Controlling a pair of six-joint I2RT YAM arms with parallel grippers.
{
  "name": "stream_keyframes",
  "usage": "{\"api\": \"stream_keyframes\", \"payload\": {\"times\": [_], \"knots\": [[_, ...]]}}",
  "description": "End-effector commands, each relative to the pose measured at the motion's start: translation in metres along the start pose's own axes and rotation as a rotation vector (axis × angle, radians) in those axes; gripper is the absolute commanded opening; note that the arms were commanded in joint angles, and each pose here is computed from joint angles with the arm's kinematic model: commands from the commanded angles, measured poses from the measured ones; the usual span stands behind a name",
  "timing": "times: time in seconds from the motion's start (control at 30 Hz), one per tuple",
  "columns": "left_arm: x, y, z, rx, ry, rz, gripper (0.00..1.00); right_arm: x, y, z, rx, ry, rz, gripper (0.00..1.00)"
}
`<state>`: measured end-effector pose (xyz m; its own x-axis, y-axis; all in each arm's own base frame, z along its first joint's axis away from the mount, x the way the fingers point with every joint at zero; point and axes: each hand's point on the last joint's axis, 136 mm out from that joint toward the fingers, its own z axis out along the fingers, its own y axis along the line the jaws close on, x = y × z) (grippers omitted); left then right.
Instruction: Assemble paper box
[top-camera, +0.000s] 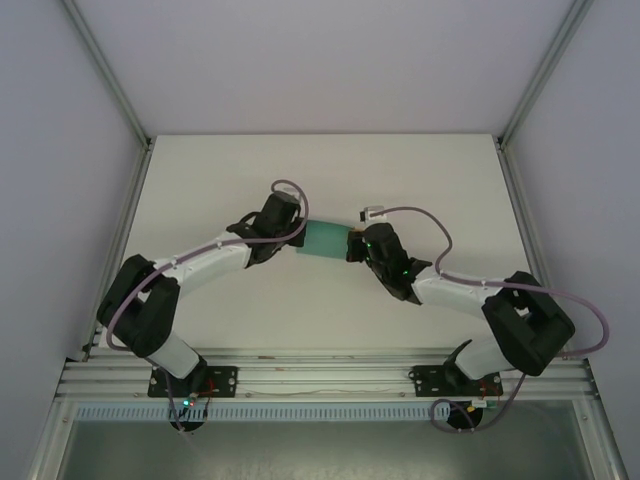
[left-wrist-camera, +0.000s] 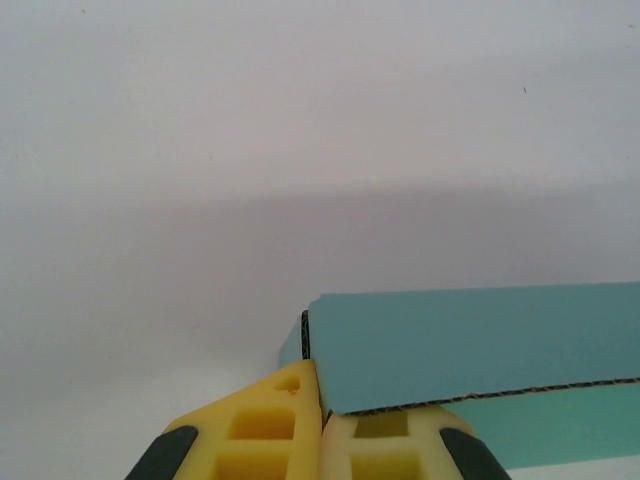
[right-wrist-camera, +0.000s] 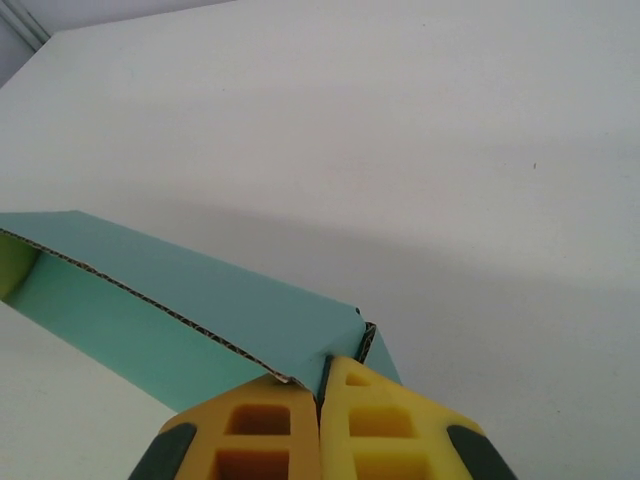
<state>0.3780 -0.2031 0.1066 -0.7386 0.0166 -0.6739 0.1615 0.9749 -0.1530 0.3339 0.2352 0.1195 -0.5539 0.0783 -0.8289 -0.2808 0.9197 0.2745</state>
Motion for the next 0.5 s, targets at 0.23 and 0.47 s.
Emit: {"api": "stream_keyframes", "payload": {"times": [0.23, 0.47], "knots": [[0.113, 0.019, 0.016, -0.054, 0.411, 0.038, 0.0, 0.032, -0.004, -0.028, 0.049, 0.284, -0.015, 0.39], [0.1, 0.012, 0.018, -0.031, 0.385, 0.05, 0.0, -0.014, -0.006, -0.035, 0.106, 0.239, 0.077, 0.7]]}}
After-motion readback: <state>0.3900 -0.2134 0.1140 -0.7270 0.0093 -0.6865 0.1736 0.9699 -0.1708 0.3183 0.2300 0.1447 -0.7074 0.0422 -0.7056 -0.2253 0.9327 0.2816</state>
